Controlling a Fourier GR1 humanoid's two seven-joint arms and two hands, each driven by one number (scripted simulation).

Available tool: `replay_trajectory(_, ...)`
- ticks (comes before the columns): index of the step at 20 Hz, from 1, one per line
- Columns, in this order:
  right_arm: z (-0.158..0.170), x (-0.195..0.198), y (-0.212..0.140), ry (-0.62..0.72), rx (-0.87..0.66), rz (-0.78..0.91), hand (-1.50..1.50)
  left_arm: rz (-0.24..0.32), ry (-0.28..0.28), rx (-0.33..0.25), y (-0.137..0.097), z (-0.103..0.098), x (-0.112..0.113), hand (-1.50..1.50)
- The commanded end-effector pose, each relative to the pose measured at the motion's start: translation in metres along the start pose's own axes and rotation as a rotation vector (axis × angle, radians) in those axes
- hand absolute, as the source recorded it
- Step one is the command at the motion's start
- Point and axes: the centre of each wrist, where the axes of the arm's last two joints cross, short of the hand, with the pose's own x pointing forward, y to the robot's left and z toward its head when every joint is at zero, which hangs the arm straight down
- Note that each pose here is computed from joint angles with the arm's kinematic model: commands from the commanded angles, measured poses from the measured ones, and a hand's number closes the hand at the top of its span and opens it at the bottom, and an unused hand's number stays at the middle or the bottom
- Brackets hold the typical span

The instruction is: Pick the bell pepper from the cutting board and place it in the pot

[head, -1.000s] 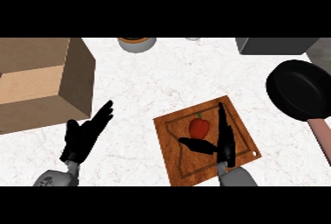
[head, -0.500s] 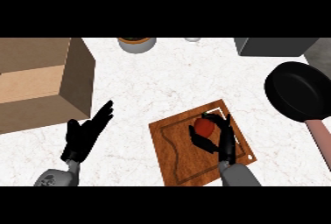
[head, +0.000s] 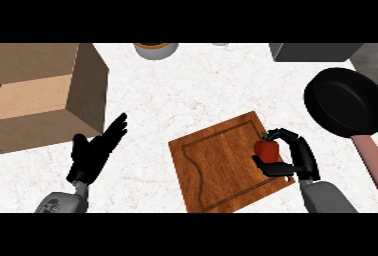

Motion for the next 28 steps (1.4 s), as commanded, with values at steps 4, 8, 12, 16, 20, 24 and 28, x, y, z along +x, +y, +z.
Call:
replay_trajectory(4, -0.009, 0.033, -0.145, -0.135, 0.225, 0.102, 1.50, 0.015, -0.006, 0.002, -0.003, 0.001, -0.002, 0.00)
replay_trajectory(8, -0.004, 0.062, -0.218, -0.237, 0.284, 0.090, 1.50, 0.004, -0.017, 0.009, 0.000, 0.001, 0.002, 0.00)
replay_trajectory(12, 0.010, 0.094, -0.285, -0.302, 0.302, 0.120, 1.50, 0.013, -0.030, -0.016, -0.007, -0.001, 0.004, 0.00)
replay_trajectory(16, 0.022, 0.118, -0.323, -0.362, 0.278, 0.169, 1.50, -0.003, -0.032, -0.025, -0.005, -0.003, 0.006, 0.00)
replay_trajectory(20, 0.027, 0.146, -0.347, -0.429, 0.248, 0.258, 1.50, 0.002, -0.040, -0.030, -0.012, -0.006, 0.008, 0.00)
replay_trajectory(24, 0.030, 0.165, -0.363, -0.479, 0.219, 0.317, 1.50, 0.003, -0.027, -0.041, -0.020, -0.005, 0.000, 0.00)
replay_trajectory(28, 0.039, 0.173, -0.375, -0.462, 0.223, 0.376, 1.50, -0.007, -0.024, -0.049, -0.014, -0.003, 0.000, 0.00)
